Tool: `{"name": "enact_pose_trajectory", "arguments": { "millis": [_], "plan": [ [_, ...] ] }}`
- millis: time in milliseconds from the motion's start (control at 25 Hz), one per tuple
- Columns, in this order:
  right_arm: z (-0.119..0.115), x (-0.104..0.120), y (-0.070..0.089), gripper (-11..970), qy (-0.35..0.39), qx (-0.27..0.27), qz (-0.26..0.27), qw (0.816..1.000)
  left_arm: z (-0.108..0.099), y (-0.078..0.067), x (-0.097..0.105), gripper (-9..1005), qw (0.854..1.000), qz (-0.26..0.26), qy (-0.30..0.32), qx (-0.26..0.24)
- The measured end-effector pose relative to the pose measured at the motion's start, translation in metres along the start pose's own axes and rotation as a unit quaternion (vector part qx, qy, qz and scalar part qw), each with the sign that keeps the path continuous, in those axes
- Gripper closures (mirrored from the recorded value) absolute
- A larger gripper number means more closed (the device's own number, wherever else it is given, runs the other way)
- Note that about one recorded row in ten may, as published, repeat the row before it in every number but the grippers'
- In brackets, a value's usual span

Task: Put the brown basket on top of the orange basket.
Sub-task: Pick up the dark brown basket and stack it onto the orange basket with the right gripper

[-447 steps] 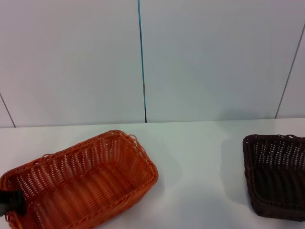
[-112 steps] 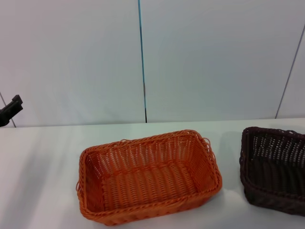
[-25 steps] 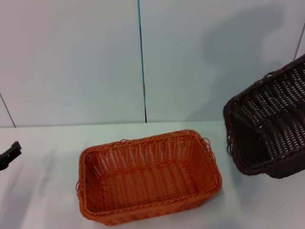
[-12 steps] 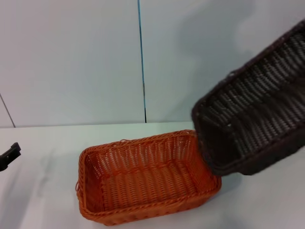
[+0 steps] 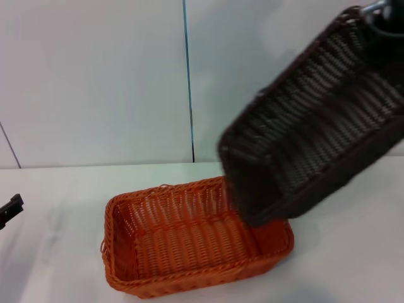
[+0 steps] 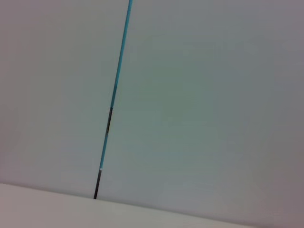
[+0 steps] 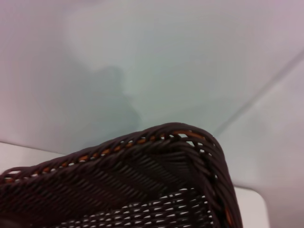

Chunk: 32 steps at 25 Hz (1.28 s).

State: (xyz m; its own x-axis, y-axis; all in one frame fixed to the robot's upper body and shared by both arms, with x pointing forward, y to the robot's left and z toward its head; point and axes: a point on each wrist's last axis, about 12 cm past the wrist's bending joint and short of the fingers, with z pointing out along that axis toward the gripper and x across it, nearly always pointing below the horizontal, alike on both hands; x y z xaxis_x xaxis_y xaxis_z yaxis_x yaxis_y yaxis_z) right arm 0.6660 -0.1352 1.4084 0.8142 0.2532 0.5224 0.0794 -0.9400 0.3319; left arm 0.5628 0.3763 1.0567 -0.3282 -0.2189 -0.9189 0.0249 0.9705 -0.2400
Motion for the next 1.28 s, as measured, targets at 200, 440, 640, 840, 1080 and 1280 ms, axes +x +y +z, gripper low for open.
{"name": "enact_pose_trajectory", "arguments": {
  "millis": [200,440,640,840,1080,1280],
  "plan": [
    [0.007,0.002,-0.010,827,-0.001,0.033,0.005,0.999,-0.003,0.007,0.000,61,1.000,0.003,0.006,-0.002],
    [0.015,-0.006,-0.013,827,-0.030,0.088,0.015,0.996,-0.002,0.013,-0.003,61,1.000,0.006,0.011,-0.002],
    [0.022,-0.014,-0.004,827,-0.064,0.107,0.022,0.992,0.002,0.013,-0.006,61,1.000,0.014,0.016,0.005],
    [0.034,-0.024,0.006,827,-0.087,0.162,0.037,0.982,0.003,0.013,-0.005,61,1.000,0.015,0.020,0.005],
    [0.046,-0.029,0.008,827,-0.066,0.196,0.051,0.977,0.005,0.013,-0.006,61,1.000,0.014,0.021,0.005],
    [0.046,-0.027,0.006,827,-0.051,0.199,0.050,0.977,0.006,0.013,-0.007,61,1.000,0.017,0.023,0.006]
  ]
}}
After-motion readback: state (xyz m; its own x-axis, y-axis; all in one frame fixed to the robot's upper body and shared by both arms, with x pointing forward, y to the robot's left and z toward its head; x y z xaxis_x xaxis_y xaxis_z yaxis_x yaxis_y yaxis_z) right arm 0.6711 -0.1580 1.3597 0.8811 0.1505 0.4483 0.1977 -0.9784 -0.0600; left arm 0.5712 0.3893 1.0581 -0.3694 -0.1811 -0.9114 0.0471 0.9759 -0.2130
